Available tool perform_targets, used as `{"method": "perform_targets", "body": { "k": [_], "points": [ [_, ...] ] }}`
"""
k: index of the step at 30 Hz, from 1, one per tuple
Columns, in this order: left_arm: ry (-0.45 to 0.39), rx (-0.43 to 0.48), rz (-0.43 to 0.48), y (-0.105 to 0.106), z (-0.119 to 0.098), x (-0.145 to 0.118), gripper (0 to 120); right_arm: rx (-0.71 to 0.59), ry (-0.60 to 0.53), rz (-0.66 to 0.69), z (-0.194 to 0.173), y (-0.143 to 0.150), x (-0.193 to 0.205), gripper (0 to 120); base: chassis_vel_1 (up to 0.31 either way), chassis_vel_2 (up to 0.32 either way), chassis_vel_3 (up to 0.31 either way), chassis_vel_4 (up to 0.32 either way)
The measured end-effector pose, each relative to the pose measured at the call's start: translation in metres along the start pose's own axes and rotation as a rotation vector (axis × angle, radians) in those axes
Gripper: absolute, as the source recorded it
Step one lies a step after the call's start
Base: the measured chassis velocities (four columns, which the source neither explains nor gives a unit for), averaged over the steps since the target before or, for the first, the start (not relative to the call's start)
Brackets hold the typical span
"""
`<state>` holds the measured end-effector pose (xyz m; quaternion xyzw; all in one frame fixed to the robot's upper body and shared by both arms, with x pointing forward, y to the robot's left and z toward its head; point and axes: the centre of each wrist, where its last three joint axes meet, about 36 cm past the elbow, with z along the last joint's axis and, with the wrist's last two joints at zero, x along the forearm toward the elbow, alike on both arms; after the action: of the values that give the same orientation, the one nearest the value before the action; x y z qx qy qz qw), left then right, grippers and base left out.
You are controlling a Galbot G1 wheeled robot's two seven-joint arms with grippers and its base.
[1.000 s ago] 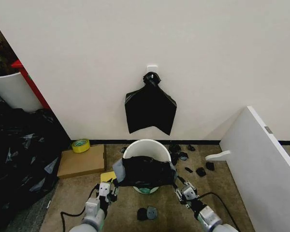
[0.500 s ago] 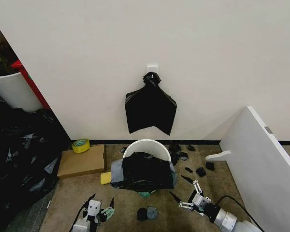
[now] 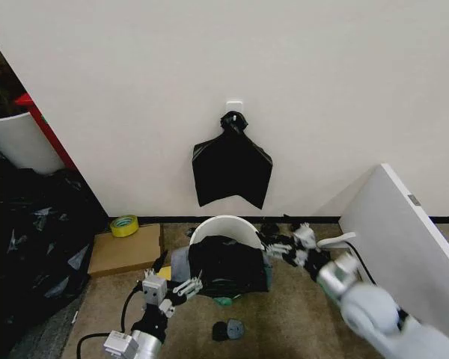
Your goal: Place the garbage bag over the trash bin.
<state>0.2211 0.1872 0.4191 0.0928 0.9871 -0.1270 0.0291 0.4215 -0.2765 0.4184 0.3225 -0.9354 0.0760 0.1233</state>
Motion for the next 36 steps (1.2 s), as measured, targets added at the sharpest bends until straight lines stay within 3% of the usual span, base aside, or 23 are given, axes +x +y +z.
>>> {"method": "perform_targets", "body": {
  "k": [5,14,23,36],
  "points": [
    [-0.096,0.045,-0.128,-0.008,-0.006,-0.011,100,0.075,0.079,-0.144,-0.006,-0.044,-0.066,100,0.0,0.0,0.0,0.0],
    [-0.104,-0.002,-0.227,-0.007,-0.017,-0.013,100,0.146,0.157,-0.204,-0.018,-0.045,-0.139,100,0.0,0.0,0.0,0.0],
    [-0.088,0.001,-0.269,-0.01,-0.019,-0.016,100,0.255,0.29,-0.247,0.0,-0.048,-0.164,97,0.0,0.0,0.0,0.0],
    [-0.058,-0.001,-0.279,-0.012,-0.009,-0.018,100,0.268,0.303,-0.256,0.007,-0.041,-0.167,50,0.0,0.0,0.0,0.0]
  ]
}}
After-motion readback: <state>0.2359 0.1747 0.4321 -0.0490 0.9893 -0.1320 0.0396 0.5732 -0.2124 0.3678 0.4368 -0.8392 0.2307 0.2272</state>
